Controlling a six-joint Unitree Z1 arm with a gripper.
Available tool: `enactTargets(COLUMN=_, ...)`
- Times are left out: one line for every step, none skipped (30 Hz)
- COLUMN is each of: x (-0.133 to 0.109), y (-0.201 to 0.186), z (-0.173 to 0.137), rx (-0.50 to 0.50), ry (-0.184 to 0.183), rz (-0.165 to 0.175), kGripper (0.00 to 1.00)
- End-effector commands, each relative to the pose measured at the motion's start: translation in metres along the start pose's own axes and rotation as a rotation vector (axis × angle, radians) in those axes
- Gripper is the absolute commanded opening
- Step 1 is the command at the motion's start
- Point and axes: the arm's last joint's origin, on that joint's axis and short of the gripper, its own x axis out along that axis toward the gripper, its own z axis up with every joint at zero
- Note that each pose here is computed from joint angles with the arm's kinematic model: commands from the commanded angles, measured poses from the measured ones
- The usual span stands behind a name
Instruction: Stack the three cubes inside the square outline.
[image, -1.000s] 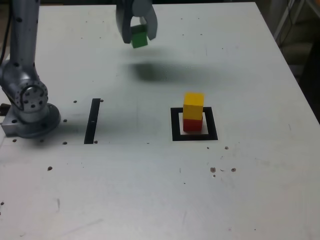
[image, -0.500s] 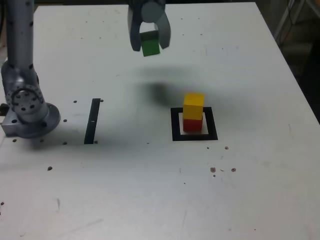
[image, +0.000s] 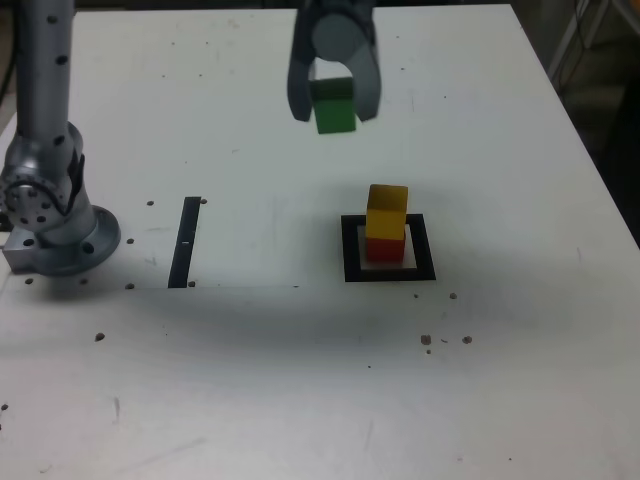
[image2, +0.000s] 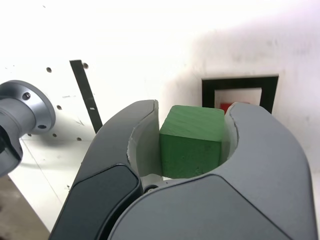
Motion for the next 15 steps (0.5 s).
enactTargets(x=-0.001, y=-0.007, z=0.006, rx=0.017, ry=0.013, rz=0.004, kGripper=0.29)
enactTargets(x=-0.001, y=-0.011, z=0.009, rx=0.025, ry=0.016, rz=0.005, kGripper=0.29)
enactTargets(x=-0.001, y=-0.014, z=0.012, rx=0.032, ry=0.018, rz=0.006, kGripper=0.29)
enactTargets(x=0.0, y=-0.017, z=0.015, rx=0.039, ry=0.021, rz=0.007, kGripper=0.29)
enactTargets(x=0.0, y=-0.019, z=0.018, rx=0.044, ry=0.024, rz=0.006, kGripper=0.29)
enactTargets(x=0.001, y=-0.022, z=0.02, rx=0.048, ry=0.027, rz=0.005, kGripper=0.29)
enactTargets(x=0.002, y=-0.024, z=0.023, rx=0.051, ry=0.03, rz=0.004, kGripper=0.29)
enactTargets(x=0.002, y=-0.026, z=0.026, rx=0.054, ry=0.031, rz=0.004, kGripper=0.29)
enactTargets(x=0.003, y=-0.028, z=0.028, rx=0.057, ry=0.031, rz=0.002, kGripper=0.29)
enactTargets(x=0.004, y=-0.03, z=0.031, rx=0.059, ry=0.031, rz=0.001, kGripper=0.29)
enactTargets(x=0.004, y=-0.032, z=0.034, rx=0.061, ry=0.031, rz=-0.001, kGripper=0.29)
enactTargets(x=0.005, y=-0.034, z=0.036, rx=0.063, ry=0.031, rz=-0.002, kGripper=0.29)
enactTargets(x=0.005, y=-0.036, z=0.039, rx=0.066, ry=0.031, rz=-0.003, kGripper=0.29)
enactTargets(x=0.006, y=-0.038, z=0.042, rx=0.069, ry=0.031, rz=-0.004, kGripper=0.29)
enactTargets(x=0.007, y=-0.04, z=0.044, rx=0.072, ry=0.033, rz=-0.005, kGripper=0.29)
